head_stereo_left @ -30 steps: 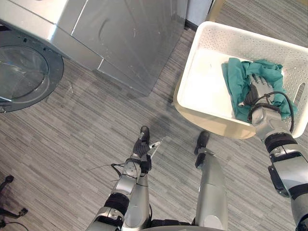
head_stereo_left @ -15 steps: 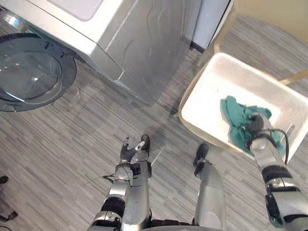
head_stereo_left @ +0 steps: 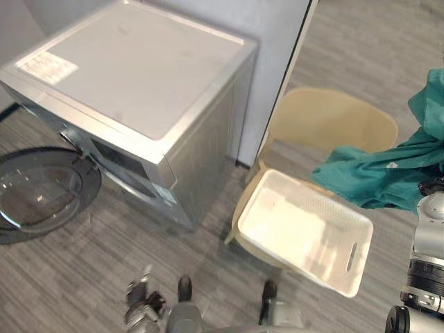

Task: Pick up the laundry basket with both hands and put the clothes into the washing machine.

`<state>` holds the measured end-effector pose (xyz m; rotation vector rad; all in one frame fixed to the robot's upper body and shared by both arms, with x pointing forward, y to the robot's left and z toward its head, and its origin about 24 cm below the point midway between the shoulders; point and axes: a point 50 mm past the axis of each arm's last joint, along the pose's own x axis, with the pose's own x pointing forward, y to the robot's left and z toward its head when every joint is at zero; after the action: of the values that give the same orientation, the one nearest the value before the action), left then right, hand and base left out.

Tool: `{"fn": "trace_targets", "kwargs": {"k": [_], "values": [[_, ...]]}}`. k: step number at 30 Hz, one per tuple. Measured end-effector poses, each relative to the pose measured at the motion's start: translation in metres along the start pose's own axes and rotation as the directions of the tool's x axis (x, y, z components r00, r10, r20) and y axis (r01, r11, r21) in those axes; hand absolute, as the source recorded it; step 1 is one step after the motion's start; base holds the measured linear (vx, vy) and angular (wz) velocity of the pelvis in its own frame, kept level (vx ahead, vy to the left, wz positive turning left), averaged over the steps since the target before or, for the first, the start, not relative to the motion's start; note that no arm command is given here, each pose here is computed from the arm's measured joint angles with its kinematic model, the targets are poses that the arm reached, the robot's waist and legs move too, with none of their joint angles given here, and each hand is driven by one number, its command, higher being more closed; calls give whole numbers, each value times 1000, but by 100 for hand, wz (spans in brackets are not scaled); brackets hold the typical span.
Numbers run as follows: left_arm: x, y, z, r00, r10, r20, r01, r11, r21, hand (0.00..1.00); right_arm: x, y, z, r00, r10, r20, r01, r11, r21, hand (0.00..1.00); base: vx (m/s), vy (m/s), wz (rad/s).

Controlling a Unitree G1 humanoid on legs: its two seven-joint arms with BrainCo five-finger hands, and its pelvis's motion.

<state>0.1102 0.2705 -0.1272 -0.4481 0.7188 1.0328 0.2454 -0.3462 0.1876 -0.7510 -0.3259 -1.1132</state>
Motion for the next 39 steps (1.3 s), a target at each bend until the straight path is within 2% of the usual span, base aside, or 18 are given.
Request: {"fn": "trace_targets", "kwargs": {"k": [3,6,9,10,11,13,14,16,17,19,21,23,24,25,28,30,33,39], "values": [[0,17,66,967,101,234,-63,985,-163,0,5,2,10,1000,1,23,-2,999,32,100,84,21,-7],[-19,12,135,851,137,506,-45,981,-189,0,6,3,22,997,14,79,-19,998,61,100,57,5,-8],[-63,-14,190,657,113,745,37,983,-182,0,2,2,44,984,21,178,-41,993,108,100,47,-4,-19],[-95,-41,211,524,43,851,111,987,-119,0,-2,4,57,970,30,242,-64,989,135,100,-17,-7,-15],[-108,-56,216,463,2,886,131,989,-71,0,-4,5,62,963,37,266,-78,986,146,100,-29,-3,-15],[-157,-104,225,249,-149,957,251,964,85,0,-13,17,81,933,88,350,-160,970,182,100,-52,8,-17],[-170,-114,225,196,-182,964,283,951,122,0,-16,20,85,925,101,367,-182,964,193,100,-66,9,-32],[-203,-142,218,62,-278,959,386,892,234,0,-21,25,99,903,113,414,-224,947,230,100,-77,11,-40],[-226,-160,212,-36,-359,933,453,826,335,0,-25,23,108,885,108,452,-244,936,254,100,-94,10,-36],[-245,-176,204,-123,-439,890,519,736,435,0,-28,21,116,871,96,482,-260,922,287,100,-73,-1,-22],[-270,-197,186,-232,-567,790,614,545,571,0,-28,23,135,856,75,512,-290,890,353,100,-62,-2,-19],[-287,-211,170,-307,-633,710,641,414,646,0,-30,25,145,850,64,523,-306,869,390,100,-43,1,-18],[-298,-225,157,-349,-679,646,658,313,685,0,-34,26,151,843,62,535,-326,849,415,100,-42,0,-8],[-306,-238,143,-377,-722,581,663,228,713,0,-37,27,157,834,60,548,-348,828,440,100,-36,-1,-5],[-305,-266,112,-362,-823,438,643,120,756,0,-44,31,168,826,57,561,-384,785,486,100,-22,-3,-25],[-299,-279,95,-328,-875,357,629,80,774,0,-47,32,170,831,55,554,-397,755,521,100,-6,-3,-29],[-298,-287,85,-308,-902,303,609,58,791,0,-51,35,172,836,62,545,-410,731,546,100,1,-1,-12],[-314,-303,76,-356,-906,227,500,21,866,0,-62,41,178,829,96,551,-469,659,589,100,-16,-8,-6]]}}
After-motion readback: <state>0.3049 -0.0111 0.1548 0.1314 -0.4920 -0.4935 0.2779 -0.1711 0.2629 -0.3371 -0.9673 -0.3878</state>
